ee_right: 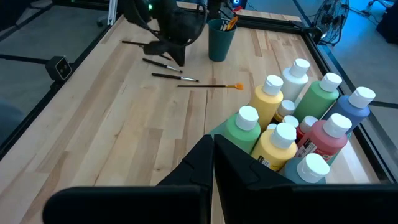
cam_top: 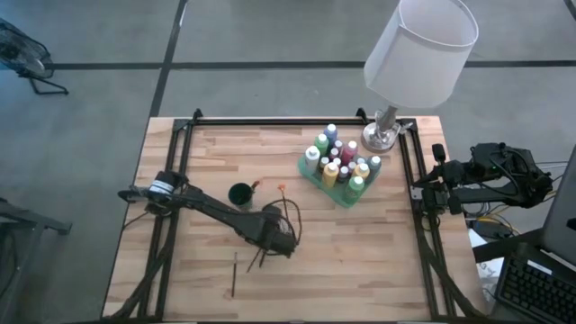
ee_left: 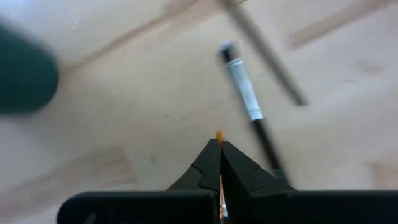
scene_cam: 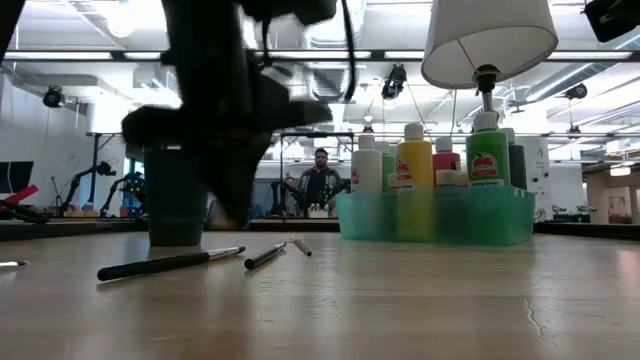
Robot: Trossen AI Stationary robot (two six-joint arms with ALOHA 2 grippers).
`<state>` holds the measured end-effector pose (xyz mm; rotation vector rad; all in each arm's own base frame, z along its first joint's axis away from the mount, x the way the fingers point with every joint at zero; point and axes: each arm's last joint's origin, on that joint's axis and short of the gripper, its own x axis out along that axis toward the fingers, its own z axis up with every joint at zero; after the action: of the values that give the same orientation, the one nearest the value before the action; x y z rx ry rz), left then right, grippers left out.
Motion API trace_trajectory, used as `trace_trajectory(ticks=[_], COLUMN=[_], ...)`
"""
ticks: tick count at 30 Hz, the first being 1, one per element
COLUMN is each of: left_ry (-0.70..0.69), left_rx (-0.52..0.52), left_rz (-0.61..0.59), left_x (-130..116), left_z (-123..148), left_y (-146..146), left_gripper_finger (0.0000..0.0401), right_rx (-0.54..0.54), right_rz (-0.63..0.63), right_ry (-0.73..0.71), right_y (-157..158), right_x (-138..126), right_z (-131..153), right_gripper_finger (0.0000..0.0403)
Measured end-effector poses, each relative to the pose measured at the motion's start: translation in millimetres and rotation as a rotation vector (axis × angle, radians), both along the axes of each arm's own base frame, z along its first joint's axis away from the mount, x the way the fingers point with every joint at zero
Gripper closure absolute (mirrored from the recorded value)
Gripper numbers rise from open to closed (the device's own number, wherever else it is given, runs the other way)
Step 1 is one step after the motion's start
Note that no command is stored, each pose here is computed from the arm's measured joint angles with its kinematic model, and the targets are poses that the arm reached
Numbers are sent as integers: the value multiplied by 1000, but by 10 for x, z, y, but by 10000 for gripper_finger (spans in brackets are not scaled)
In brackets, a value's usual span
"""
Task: Pick & Place Paint Supplies
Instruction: Put the orange paint brush into the green cup
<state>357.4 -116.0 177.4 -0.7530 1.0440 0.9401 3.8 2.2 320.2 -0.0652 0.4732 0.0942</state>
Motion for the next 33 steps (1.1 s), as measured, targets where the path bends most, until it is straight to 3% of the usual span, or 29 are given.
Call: trace_trajectory(ticks=[7, 13, 20, 26, 33], left_ry=[-180, -369, -517, -640, -978], left_rx=[143, 298, 497, 645, 775], left_rz=[-258, -463, -602, -668, -637], left_x=[22, -140, -443, -815, -1289], left_z=[553, 1165, 1773, 1989, 1881], left_y=[35, 134, 272, 413, 581], left_gripper_finger=[400, 400, 400, 400, 400], right_rx=[0, 0, 0, 0, 0], right_rz=[0, 0, 0, 0, 0], right_ry=[0, 0, 1, 0, 0], right_y=[0, 0, 0, 0, 0], right_x=[1, 1, 1, 1, 1], right_z=[0, 0, -1, 0, 0], right_gripper_finger=[394, 394, 394, 394, 394])
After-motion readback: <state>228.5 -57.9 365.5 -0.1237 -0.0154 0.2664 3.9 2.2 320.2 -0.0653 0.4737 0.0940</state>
